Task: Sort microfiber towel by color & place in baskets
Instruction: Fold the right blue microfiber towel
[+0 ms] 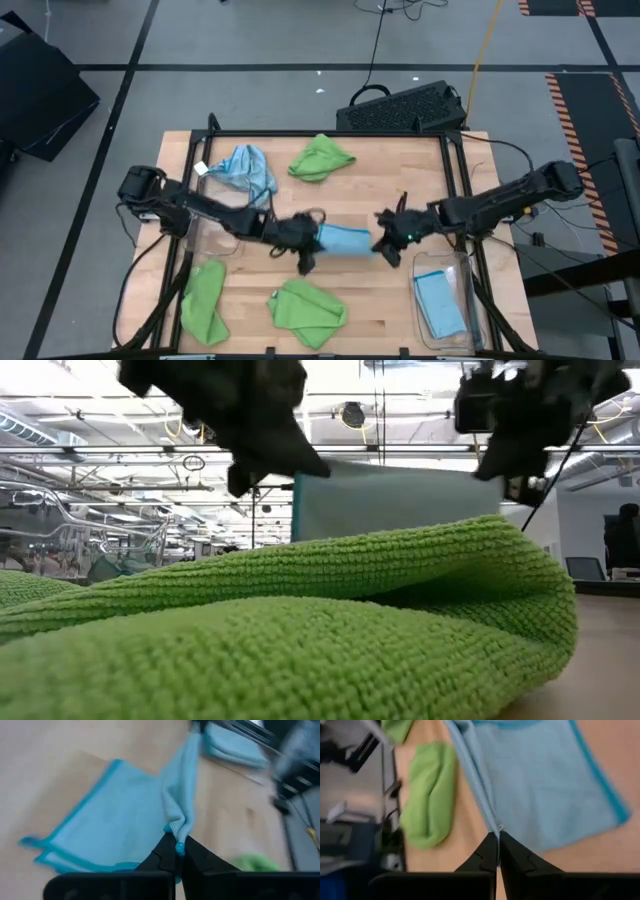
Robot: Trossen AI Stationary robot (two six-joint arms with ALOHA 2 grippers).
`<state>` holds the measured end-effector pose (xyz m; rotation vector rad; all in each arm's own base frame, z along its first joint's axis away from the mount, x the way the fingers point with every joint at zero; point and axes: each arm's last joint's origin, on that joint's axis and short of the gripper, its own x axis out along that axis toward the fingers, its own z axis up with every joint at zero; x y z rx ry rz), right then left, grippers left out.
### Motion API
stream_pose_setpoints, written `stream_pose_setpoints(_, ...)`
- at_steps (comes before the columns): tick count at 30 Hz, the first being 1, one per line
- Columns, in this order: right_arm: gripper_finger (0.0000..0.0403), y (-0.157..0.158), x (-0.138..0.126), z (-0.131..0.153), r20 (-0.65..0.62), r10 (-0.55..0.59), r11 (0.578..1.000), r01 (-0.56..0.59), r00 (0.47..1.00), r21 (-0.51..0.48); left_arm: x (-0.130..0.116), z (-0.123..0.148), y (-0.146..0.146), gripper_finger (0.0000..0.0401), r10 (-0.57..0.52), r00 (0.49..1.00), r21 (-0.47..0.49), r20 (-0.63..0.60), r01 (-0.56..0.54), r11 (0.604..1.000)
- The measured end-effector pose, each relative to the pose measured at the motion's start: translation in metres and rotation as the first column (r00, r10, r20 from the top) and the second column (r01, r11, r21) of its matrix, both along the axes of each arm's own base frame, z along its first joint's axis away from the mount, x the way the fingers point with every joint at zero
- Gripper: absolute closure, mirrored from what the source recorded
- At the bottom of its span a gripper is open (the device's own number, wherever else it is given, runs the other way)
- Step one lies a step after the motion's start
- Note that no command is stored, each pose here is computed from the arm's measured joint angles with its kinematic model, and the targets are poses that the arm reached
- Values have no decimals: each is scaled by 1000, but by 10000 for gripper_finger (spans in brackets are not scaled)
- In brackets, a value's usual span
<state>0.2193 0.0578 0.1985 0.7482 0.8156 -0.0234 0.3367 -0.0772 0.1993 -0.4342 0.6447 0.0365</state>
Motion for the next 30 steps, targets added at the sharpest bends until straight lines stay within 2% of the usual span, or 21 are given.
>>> stream_pose_setpoints(5,402,31,3,-11,-25,17,999,-16,1000,42,-9,-10,-34,388,-69,996,17,-53,70,997)
stream_pose_setpoints(11,402,48,17,-31,-12,15,998,-14,1000,63,-14,-20,-48,389,-104,989,21,-102,107,994)
stream_pose_setpoints(17,402,41,26,-50,-65,-12,1000,14,998,22,-17,-33,-45,389,-122,973,60,-196,136,989)
stream_pose_setpoints(21,403,33,29,-55,-82,-48,999,47,995,-13,-12,-43,-36,394,-94,969,78,-229,115,990)
stream_pose_setpoints(26,403,23,30,-59,-113,-81,996,78,990,-34,-1,-45,-21,375,-63,982,65,-178,76,995)
stream_pose_setpoints(30,403,20,28,-59,-132,-87,996,82,987,-44,4,-42,-10,381,-45,988,90,-151,59,994)
